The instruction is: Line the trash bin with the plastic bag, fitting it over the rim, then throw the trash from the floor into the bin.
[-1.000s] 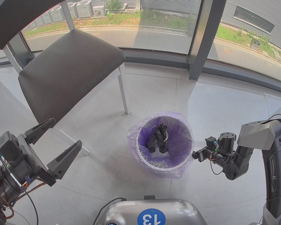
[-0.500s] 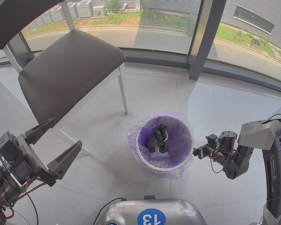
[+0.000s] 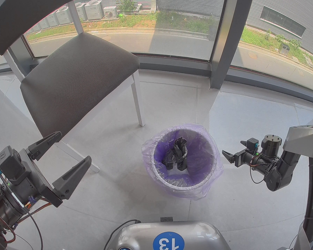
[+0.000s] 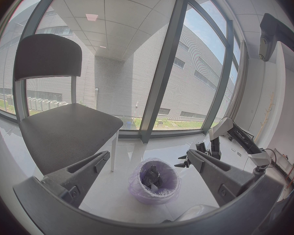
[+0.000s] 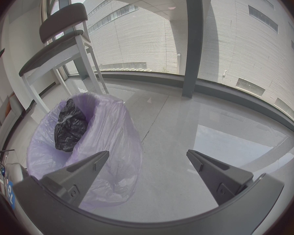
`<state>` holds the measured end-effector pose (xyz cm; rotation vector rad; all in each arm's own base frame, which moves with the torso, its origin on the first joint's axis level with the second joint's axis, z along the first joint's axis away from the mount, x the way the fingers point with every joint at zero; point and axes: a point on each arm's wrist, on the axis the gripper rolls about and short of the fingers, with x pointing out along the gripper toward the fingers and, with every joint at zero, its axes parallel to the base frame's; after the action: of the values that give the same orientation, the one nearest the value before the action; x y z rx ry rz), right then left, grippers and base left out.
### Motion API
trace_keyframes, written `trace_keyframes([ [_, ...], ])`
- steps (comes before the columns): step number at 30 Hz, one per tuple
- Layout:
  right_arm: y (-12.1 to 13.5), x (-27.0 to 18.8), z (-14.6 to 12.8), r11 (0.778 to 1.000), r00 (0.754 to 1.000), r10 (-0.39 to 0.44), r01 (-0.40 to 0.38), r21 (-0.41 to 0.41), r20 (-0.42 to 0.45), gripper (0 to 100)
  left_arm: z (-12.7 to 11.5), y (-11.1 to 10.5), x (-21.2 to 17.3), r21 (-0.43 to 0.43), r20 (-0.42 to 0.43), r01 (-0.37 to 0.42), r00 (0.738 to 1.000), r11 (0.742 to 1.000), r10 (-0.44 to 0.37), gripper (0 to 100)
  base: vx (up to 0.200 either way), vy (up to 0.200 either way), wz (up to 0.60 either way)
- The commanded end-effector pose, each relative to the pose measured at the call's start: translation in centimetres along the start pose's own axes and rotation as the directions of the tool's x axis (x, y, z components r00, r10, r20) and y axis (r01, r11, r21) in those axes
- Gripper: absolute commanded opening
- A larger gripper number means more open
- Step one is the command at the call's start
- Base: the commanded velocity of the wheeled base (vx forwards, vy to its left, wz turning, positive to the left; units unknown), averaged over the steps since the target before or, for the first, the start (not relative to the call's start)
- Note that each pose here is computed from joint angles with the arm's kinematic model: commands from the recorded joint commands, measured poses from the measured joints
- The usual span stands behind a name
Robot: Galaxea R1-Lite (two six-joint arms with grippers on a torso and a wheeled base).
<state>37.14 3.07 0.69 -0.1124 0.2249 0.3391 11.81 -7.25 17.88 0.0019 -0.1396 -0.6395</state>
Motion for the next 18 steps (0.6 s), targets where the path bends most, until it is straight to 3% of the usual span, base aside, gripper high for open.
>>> trace_keyframes([
  [1,-0.3,-0.6,1.5,1.000,0.999,-0.010,0.011,-0.007,0.039,100,-0.3,0.0,0.1,-0.002,-0.017,-0.001,1.000,1.000,0.001,100,0.000,0.000,0.00],
  [6,0.0,-1.3,2.8,1.000,0.998,-0.010,0.011,-0.010,0.061,100,-1.3,0.1,0.7,-0.007,-0.076,-0.005,0.997,1.000,0.005,100,0.000,0.000,0.00],
  [13,1.3,-2.9,5.4,1.000,0.998,0.012,-0.013,0.018,0.069,100,-4.4,0.4,3.0,-0.037,-0.235,-0.015,0.972,0.999,0.006,100,0.000,0.000,0.00],
  [14,1.4,-3.3,6.0,1.000,0.997,0.007,-0.009,0.028,0.082,100,-5.5,0.5,4.5,-0.042,-0.278,-0.017,0.961,0.999,0.005,100,0.000,0.000,0.00],
  [18,1.5,-4.5,7.8,0.999,0.991,-0.027,0.025,0.020,0.129,100,-8.2,1.9,8.9,-0.034,-0.306,-0.065,0.951,0.997,0.052,100,0.000,0.000,0.00],
])
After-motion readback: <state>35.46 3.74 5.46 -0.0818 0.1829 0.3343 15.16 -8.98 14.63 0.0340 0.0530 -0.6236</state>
